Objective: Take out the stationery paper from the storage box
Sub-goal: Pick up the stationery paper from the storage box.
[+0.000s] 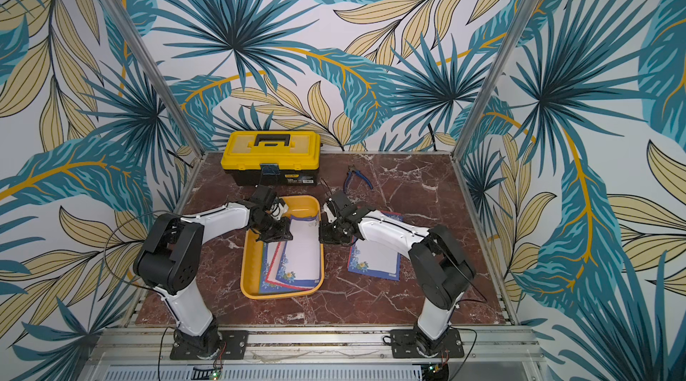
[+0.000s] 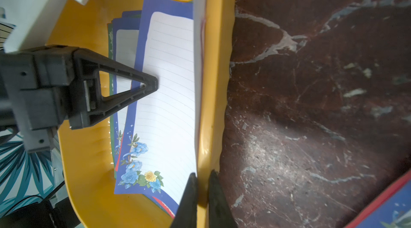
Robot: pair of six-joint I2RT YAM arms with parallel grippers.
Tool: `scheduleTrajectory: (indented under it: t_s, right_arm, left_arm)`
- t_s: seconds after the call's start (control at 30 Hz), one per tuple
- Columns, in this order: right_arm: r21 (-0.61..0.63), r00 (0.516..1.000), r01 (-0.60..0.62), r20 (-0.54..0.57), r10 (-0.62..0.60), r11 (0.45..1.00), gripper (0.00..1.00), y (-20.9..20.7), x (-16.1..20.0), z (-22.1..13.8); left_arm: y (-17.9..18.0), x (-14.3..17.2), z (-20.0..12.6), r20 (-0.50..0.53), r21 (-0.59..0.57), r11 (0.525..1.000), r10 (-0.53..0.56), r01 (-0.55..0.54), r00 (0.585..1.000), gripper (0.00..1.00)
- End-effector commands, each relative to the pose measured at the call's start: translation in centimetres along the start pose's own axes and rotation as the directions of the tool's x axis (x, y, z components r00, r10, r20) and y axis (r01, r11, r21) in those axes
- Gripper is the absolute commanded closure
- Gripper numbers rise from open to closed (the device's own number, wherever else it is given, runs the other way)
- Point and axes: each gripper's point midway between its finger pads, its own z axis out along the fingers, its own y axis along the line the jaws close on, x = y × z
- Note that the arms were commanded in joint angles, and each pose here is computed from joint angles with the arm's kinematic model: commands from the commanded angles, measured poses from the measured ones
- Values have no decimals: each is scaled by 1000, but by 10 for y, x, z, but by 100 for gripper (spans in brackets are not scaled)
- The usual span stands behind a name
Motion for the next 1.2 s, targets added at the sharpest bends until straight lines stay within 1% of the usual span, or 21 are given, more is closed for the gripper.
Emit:
scheduleTrajectory:
  t_s: [0.0,0.07,0.17,0.33,0.4,0.5,0.6,0.63,0.7,0.77,0.83,0.87,0.9,0.93,0.97,1.03,1.17]
  right_arm:
    - [78,998,57,4,-58,995,77,-8,1,-17]
    - [100,996,79,31,-83,992,62,-7,-4,-30]
    - [112,990,108,74,-117,988,49,-2,-12,-49]
    - [108,975,150,146,-165,983,39,11,-23,-81]
    - [108,963,173,188,-191,979,37,15,-29,-95]
    - [120,930,221,272,-246,968,34,22,-37,-120]
    - [129,877,285,364,-313,950,32,30,-46,-147]
    - [130,856,305,397,-331,943,30,34,-49,-157]
    - [130,812,341,458,-361,931,26,41,-52,-174]
    - [113,752,389,534,-386,914,22,51,-53,-195]
    - [96,692,439,598,-404,893,17,60,-51,-211]
    - [81,658,470,632,-410,879,16,66,-49,-221]
    - [72,623,496,664,-412,865,14,72,-48,-228]
    - [63,580,525,704,-410,849,12,79,-47,-239]
    - [60,548,545,729,-409,836,11,82,-44,-247]
    - [56,497,586,763,-413,809,10,89,-38,-260]
    - [76,424,626,802,-420,776,9,92,-28,-280]
  left_arm:
    - [-15,-9,-28,84,21,998,53,-55,995,100]
    - [-26,-11,-44,126,47,995,83,-90,988,100]
    - [-46,-14,-71,195,90,985,129,-149,972,100]
    - [-82,-15,-119,310,161,952,201,-259,929,100]
    - [-98,-15,-141,361,185,930,238,-319,902,100]
    - [-126,-14,-177,449,205,882,300,-424,842,100]
    - [-160,-9,-218,546,192,806,387,-560,743,100]
    - [-172,-5,-231,577,178,773,420,-609,701,100]
    - [-199,10,-252,625,156,678,496,-718,603,100]
    - [-227,31,-273,671,131,554,561,-822,485,100]
    - [-248,48,-289,701,126,460,585,-879,407,100]
    - [-258,54,-297,714,131,422,587,-897,381,100]
    - [-265,59,-303,723,137,397,587,-907,366,100]
    - [-271,61,-310,732,138,381,582,-914,353,100]
    - [-278,63,-314,739,139,365,580,-921,342,100]
    - [-288,67,-322,752,135,335,578,-933,316,100]
    - [-303,75,-335,781,130,273,565,-953,268,100]
